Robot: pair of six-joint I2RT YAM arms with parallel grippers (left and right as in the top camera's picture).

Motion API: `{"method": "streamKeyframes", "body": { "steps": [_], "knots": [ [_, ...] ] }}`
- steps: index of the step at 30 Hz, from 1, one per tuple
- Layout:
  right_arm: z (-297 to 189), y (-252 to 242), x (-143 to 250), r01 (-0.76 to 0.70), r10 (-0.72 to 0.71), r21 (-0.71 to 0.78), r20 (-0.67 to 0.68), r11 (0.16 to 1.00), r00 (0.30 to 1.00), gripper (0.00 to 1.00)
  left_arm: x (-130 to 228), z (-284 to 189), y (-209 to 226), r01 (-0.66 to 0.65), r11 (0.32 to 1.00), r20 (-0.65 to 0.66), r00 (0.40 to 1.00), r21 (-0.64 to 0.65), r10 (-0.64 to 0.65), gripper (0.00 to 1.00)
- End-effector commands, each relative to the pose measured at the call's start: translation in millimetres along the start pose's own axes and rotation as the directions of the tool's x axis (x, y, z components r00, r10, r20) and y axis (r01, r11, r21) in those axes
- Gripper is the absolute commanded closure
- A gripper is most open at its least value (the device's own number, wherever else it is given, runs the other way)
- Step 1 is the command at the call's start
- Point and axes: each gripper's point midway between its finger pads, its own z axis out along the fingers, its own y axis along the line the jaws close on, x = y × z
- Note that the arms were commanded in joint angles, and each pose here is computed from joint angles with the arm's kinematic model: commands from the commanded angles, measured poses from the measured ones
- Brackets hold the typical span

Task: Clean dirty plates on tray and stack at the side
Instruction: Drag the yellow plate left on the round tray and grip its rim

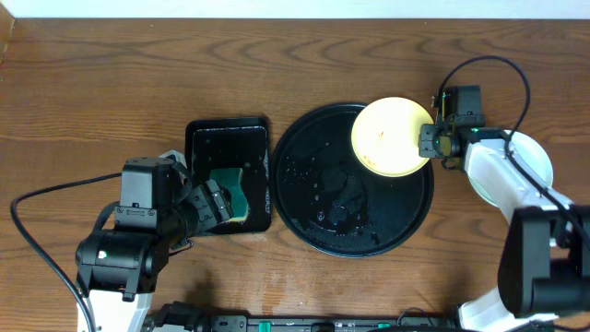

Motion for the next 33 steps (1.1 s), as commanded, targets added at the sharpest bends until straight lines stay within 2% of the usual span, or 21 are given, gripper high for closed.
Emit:
{"method": "streamKeyframes", "body": {
  "steps": [1,2,5,11,15,19,26,33],
  "knots": [
    [9.6,-8.8,0.4,0.022,-0.022,0.062,0.003,0.998,1.000,0.58,-4.2,-5.5,-4.2,0.006,1.000,0.013,1.000,0.016,-0.006,0.16],
    [12.1,-7.2,1.7,0.016,-0.016,0.054,-0.002,0.998,1.000,0.66,-4.2,-5.5,-4.2,0.006,1.000,0.013,1.000,0.016,-0.006,0.16],
    [17.9,-5.9,7.6,-0.015,0.016,0.049,-0.023,0.999,1.000,0.99,-4.2,-5.5,-4.2,0.006,1.000,0.013,1.000,0.016,-0.006,0.16],
    [-9.0,3.1,4.8,-0.009,0.009,0.006,-0.012,1.000,1.000,0.99,-4.2,-5.5,-4.2,0.006,1.000,0.013,1.000,0.016,-0.006,0.16],
    [-56.2,36.9,0.9,-0.028,0.031,-0.165,0.017,0.986,0.999,0.99,-4.2,-5.5,-4.2,0.006,1.000,0.013,1.000,0.016,-0.006,0.16],
    [-77.6,55.4,17.9,-0.074,0.066,-0.219,-0.043,0.973,0.997,0.99,-4.2,-5.5,-4.2,0.006,1.000,0.013,1.000,0.016,-0.006,0.16],
    [-67.1,78.7,72.5,-0.150,0.105,-0.180,-0.235,0.972,0.966,0.99,-4.2,-5.5,-4.2,0.006,1.000,0.013,1.000,0.016,-0.006,0.16],
    [-38.0,80.3,106.9,-0.254,0.216,-0.093,-0.301,0.963,0.929,0.99,-4.2,-5.5,-4.2,0.006,1.000,0.013,1.000,0.016,-0.006,0.15]
  ]
}}
